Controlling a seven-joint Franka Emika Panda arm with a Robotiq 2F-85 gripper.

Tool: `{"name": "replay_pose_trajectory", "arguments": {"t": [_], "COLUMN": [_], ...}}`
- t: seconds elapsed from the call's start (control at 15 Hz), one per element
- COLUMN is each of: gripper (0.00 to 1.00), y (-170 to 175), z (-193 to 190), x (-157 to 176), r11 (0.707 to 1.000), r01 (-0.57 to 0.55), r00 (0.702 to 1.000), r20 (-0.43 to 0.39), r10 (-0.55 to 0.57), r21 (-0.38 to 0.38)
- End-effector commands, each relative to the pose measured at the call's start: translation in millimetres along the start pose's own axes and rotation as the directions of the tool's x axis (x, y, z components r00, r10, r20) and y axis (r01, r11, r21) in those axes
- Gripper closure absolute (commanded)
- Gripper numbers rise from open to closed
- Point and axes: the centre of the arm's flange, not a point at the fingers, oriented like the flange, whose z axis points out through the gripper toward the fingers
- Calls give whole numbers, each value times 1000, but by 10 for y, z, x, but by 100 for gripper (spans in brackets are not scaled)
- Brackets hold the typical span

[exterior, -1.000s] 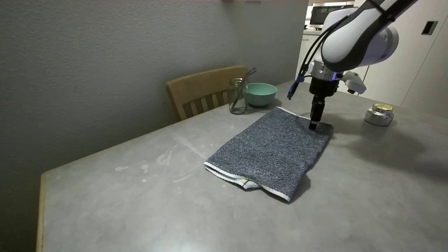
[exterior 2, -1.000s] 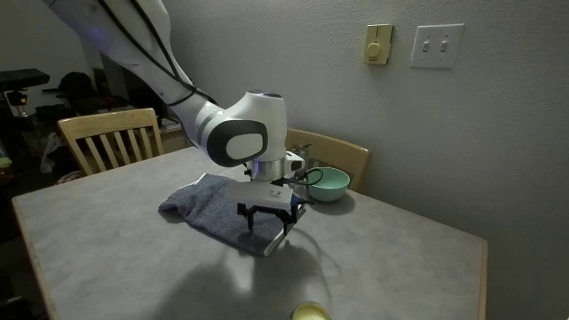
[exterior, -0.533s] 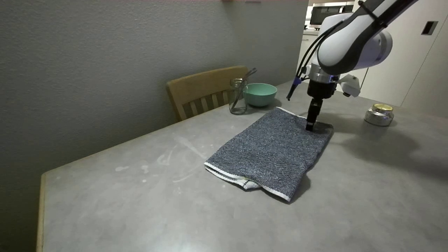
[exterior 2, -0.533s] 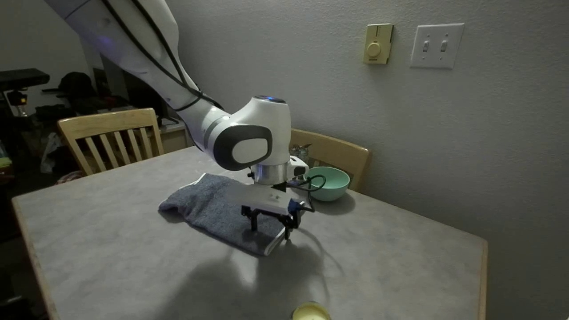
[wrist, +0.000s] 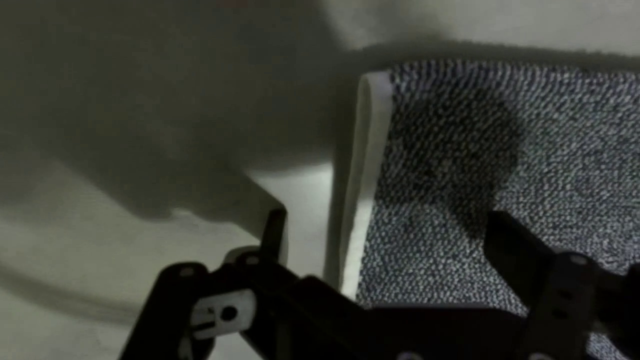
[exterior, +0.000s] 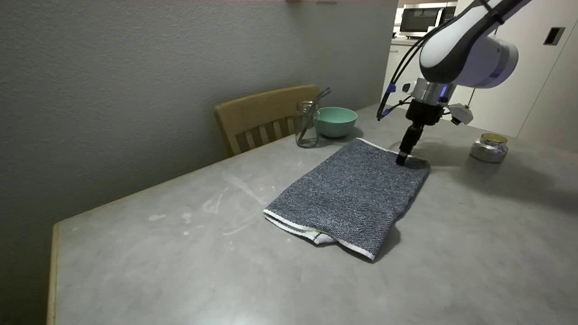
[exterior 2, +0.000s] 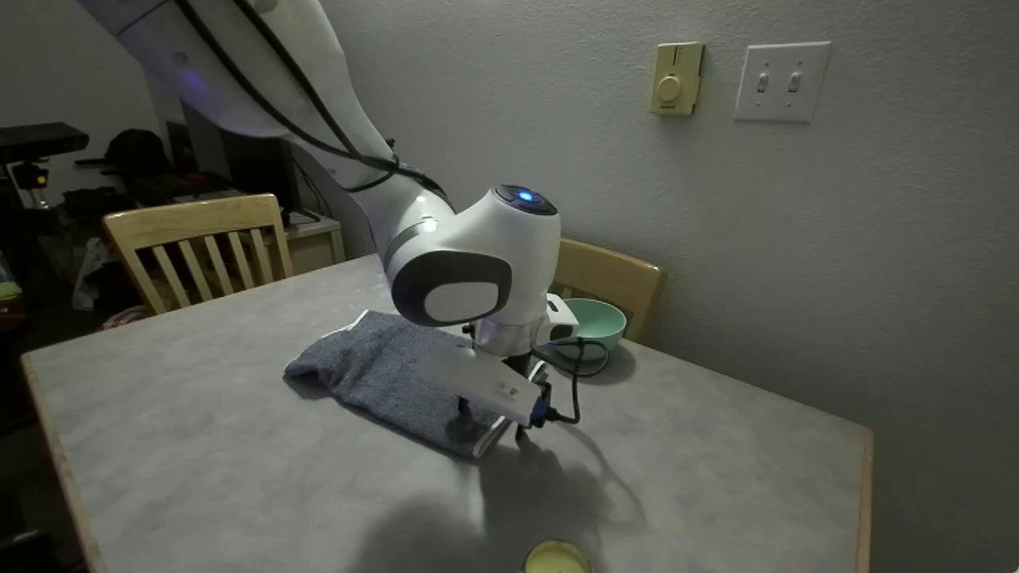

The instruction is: Fold the towel in half from right to left

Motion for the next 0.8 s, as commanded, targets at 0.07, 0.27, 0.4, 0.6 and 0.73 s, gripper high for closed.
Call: {"name": "replay_pose_trajectory", "arguments": {"t": [0.07,0.27,0.4,0.6,0.73], "gripper": [0,0,0,0,0], "y": [264,295,275,229,175], "z": [87,101,113,144,171], "x": [-206,-229,-205,-144,-78], "r11": [994,989,987,985,981], "r01": [-19,-17,-1,30,55], "r00": [996,994,994,995,995], "r20": [-81,-108,-112,-103,-90], "r10": [28,33,19,-12,-39], "r21": [109,144,161,172,185]}}
